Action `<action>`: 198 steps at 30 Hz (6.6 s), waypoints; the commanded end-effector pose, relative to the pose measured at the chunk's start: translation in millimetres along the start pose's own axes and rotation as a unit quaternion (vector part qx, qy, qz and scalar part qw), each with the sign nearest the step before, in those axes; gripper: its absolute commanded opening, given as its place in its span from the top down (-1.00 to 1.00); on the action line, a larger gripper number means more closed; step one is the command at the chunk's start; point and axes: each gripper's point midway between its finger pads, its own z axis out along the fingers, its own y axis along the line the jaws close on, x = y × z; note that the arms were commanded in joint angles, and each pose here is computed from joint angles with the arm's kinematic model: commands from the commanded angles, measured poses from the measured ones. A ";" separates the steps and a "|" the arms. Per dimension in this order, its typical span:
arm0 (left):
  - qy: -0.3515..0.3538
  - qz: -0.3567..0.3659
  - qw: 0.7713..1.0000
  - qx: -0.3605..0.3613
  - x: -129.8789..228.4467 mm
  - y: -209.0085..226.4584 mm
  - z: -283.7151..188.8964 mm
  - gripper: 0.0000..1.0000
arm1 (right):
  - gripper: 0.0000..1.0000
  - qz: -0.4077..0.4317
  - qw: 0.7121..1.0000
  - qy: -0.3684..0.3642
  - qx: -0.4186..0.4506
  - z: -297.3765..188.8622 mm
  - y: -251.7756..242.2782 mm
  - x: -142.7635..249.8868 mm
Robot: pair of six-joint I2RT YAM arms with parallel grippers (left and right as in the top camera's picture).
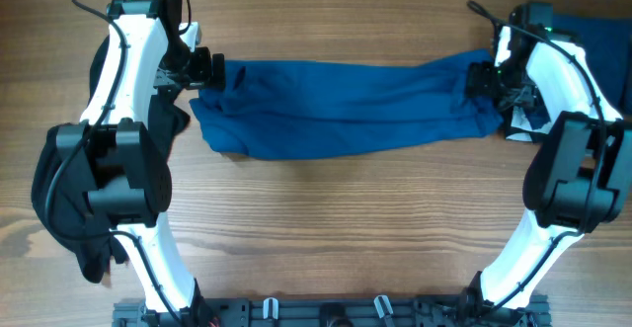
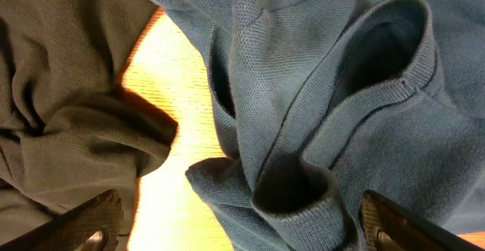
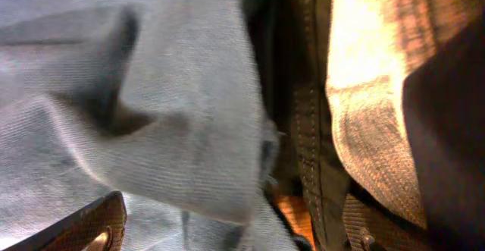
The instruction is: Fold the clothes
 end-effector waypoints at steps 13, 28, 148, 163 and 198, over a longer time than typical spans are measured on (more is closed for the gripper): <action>-0.012 -0.003 1.000 0.005 -0.4 -2.8 -9.1 -0.99 | -0.86 0.049 0.997 -0.009 -0.059 -4.8 -35.3 -3.8; -0.020 -0.002 1.000 0.006 -4.5 -3.1 -9.2 -1.00 | -0.78 -0.038 0.987 -0.074 -0.134 -38.1 25.6 -17.3; -0.030 0.034 0.958 0.285 6.1 -1.4 39.9 -0.99 | -0.76 -0.220 0.964 -0.076 -0.126 -79.2 214.8 39.3; -0.045 0.061 0.934 0.348 -8.5 -30.7 75.1 0.44 | -0.81 -0.217 0.964 -0.071 -0.135 -79.6 217.2 41.4; -0.222 0.214 0.919 0.247 4.6 -246.8 -75.8 0.92 | -0.68 -0.120 0.963 -0.095 -0.220 -125.1 165.7 19.9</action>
